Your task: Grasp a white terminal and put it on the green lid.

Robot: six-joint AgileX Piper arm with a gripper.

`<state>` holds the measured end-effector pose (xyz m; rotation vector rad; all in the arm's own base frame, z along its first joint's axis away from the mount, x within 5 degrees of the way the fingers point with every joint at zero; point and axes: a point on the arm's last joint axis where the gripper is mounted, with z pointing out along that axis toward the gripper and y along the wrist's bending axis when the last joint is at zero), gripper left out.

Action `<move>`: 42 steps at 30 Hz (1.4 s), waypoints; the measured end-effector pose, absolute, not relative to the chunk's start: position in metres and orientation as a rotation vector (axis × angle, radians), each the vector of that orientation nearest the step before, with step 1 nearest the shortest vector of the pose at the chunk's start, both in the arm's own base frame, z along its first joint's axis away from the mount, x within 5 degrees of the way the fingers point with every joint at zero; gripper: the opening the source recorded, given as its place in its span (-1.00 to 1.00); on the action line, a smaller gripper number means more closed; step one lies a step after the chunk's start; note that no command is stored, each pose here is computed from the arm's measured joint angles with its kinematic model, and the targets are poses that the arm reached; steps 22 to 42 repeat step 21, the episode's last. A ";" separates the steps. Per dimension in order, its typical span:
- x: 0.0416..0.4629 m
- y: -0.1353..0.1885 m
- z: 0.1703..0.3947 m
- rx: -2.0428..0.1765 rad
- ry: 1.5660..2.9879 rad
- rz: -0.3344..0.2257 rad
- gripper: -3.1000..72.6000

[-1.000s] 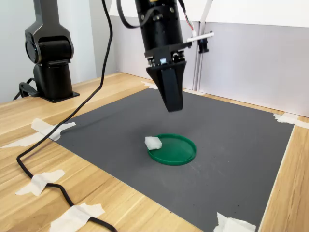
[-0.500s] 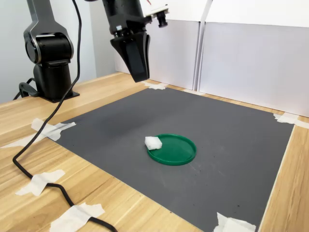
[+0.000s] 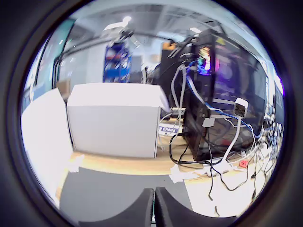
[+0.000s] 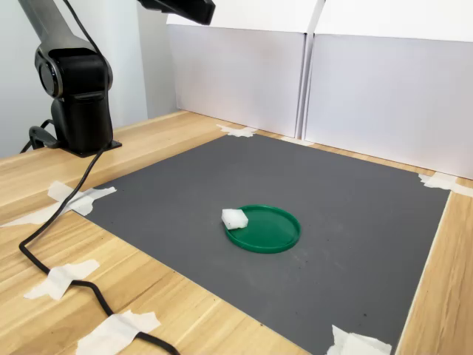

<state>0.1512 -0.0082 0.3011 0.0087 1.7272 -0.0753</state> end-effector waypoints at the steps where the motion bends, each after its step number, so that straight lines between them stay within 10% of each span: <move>1: 0.145 -0.008 0.297 0.028 1.723 -0.060 -0.96; 21: 0.052 0.008 0.218 -0.055 1.758 0.048 -0.96; 42: 0.052 0.008 0.218 -0.055 1.758 0.048 -0.96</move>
